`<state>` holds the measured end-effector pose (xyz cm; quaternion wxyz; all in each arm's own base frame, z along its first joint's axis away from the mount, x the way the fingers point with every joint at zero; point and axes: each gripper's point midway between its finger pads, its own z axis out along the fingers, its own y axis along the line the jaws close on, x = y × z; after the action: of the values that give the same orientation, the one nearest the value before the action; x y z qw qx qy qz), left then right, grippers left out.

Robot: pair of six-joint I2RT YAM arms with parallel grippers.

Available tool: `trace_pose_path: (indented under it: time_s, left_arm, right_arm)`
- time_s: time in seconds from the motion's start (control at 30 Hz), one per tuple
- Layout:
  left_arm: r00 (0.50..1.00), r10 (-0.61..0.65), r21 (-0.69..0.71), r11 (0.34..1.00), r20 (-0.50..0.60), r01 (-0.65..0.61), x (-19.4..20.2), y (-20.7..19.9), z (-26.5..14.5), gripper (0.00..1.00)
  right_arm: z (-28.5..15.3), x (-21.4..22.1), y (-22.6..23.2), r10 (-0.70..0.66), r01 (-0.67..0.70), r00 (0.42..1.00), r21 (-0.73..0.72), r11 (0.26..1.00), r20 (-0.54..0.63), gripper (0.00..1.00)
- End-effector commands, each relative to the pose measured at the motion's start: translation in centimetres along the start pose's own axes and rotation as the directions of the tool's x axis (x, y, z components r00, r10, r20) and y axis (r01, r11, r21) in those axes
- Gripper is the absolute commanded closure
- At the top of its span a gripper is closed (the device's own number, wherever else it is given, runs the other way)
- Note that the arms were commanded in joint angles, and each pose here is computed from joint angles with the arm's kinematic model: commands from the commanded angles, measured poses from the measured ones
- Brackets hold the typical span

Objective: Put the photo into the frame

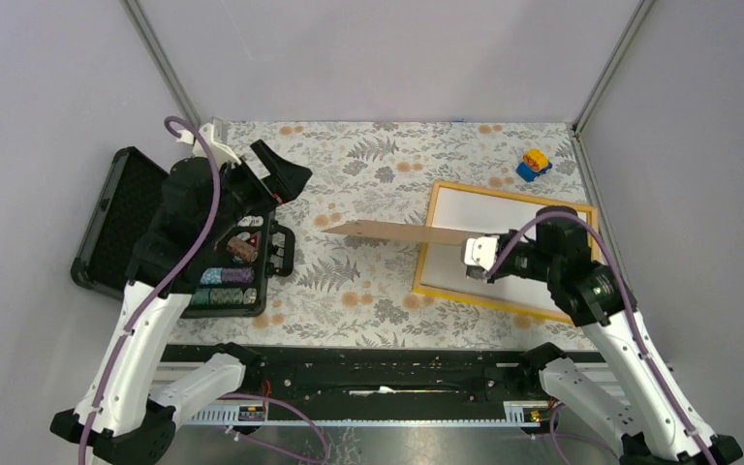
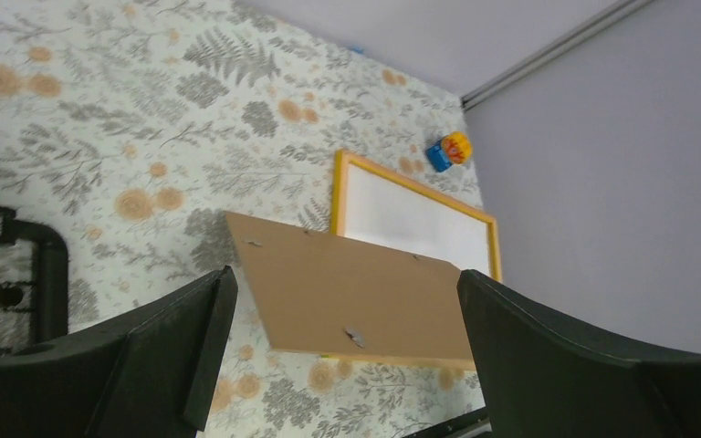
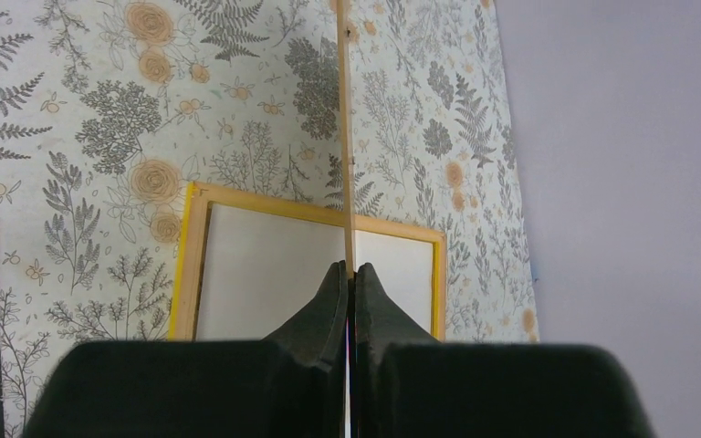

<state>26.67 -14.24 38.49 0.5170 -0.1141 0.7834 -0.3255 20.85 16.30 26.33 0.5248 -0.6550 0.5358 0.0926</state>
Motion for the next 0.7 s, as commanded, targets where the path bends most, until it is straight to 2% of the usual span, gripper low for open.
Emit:
trace_pose_path:
  time_s: [0.0, 0.03, 0.1, 0.17, 0.23, 0.3, 0.47, 0.57, 0.67]
  left_arm:
    - [0.990, -0.022, -0.142, 0.990, -0.136, 0.003, 3.0, 3.7, 1.7, 0.01]
    - [0.976, -0.055, -0.143, 0.989, -0.211, 0.025, 4.6, 4.5, 2.5, 0.01]
    - [0.915, -0.190, -0.128, 0.980, -0.356, 0.153, 7.8, 6.2, 3.9, 0.01]
    - [0.794, -0.372, -0.107, 0.924, -0.481, 0.368, 10.7, 7.4, 4.7, 0.01]
    - [0.656, -0.522, -0.151, 0.831, -0.545, 0.536, 13.3, 9.1, 5.4, 0.02]
    - [0.597, -0.579, -0.154, 0.777, -0.556, 0.610, 13.9, 9.3, 6.0, 0.03]
    - [0.524, -0.662, -0.214, 0.707, -0.536, 0.675, 16.1, 10.4, 7.3, 0.03]
    - [0.431, -0.736, -0.283, 0.626, -0.522, 0.726, 18.9, 10.9, 7.7, 0.04]
    - [0.362, -0.787, -0.293, 0.546, -0.499, 0.785, 20.1, 10.5, 8.6, 0.09]
  right_arm:
    - [-0.3, -1.6, 1.6, -0.064, 0.065, 0.992, -0.006, 0.998, 0.110, 1.00]
    - [-0.4, -1.5, 2.1, -0.070, 0.072, 0.991, -0.012, 0.997, 0.118, 1.00]
    - [-0.4, -1.3, 3.0, -0.069, 0.072, 0.990, -0.026, 0.997, 0.123, 1.00]
    - [-0.5, -1.0, 3.5, -0.073, 0.077, 0.990, -0.029, 0.997, 0.119, 1.00]
    - [-0.5, -0.6, 3.8, -0.077, 0.081, 0.991, -0.031, 0.996, 0.110, 1.00]
    - [-0.5, -0.4, 4.1, -0.080, 0.084, 0.991, -0.031, 0.996, 0.107, 1.00]
    - [-0.6, -0.8, 4.3, -0.084, 0.088, 0.988, -0.022, 0.996, 0.133, 1.00]
    - [-0.6, -0.7, 4.2, -0.092, 0.094, 0.987, -0.010, 0.996, 0.131, 1.00]
    - [-0.5, -0.6, 4.2, -0.094, 0.095, 0.987, -0.003, 0.995, 0.133, 1.00]
